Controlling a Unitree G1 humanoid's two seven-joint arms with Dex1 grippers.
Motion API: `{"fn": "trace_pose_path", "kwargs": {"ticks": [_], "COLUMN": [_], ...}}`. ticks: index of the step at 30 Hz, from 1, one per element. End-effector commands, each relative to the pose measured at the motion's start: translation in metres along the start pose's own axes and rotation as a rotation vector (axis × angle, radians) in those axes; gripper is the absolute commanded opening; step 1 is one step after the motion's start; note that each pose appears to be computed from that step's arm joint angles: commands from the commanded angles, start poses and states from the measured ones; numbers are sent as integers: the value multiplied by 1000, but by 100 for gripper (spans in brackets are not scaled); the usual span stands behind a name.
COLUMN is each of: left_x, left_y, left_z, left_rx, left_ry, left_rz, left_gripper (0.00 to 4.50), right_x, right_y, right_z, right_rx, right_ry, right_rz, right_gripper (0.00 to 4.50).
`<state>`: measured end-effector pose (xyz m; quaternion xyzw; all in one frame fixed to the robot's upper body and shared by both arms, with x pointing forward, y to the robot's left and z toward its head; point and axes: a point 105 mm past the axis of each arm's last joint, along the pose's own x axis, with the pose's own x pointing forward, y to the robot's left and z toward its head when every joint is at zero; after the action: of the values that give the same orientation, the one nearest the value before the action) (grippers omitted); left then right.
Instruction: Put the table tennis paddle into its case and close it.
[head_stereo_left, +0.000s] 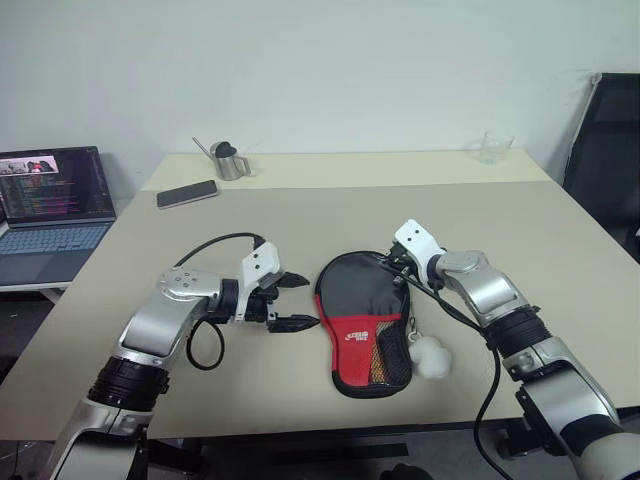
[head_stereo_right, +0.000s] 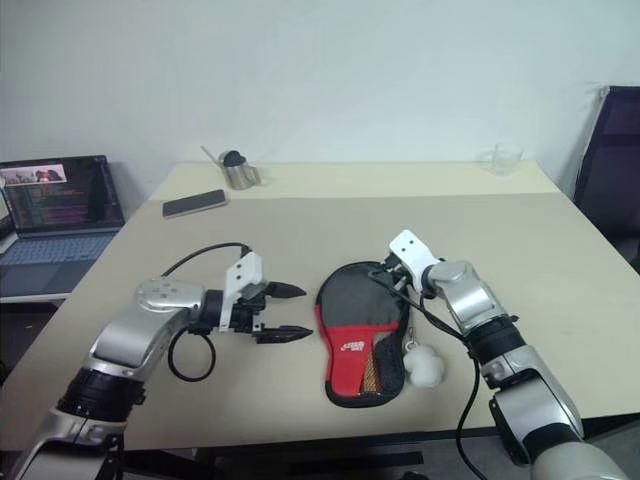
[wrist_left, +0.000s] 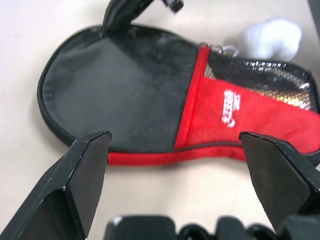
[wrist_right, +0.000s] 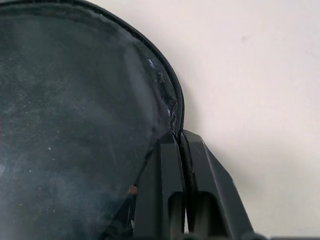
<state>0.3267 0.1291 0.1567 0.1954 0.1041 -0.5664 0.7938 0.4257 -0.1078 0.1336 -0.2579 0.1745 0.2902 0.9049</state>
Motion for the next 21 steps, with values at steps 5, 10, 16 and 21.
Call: {"fn": "trace_pose_path", "kwargs": {"ticks": [5,10,16,21], "left_x": [21,63,104,123], "left_y": [17,37,44,37], "left_z": [44,67,42,21], "left_rx": [101,88,6,33], "left_ry": [-146,-222,-133,-89], "left_rz": [34,54,74,63], "left_gripper": [450,450,450,450], "right_x": [-11,-46,-107,-149], "right_y": [-7,-23,-45,-26], "right_z": [20,28,13,-22], "right_rx": [22,92,192,221], "right_ry": [-64,-116,-113,-23], "right_rz": [0,-33,-110,-26], "right_gripper": [233,409,449,449]}}
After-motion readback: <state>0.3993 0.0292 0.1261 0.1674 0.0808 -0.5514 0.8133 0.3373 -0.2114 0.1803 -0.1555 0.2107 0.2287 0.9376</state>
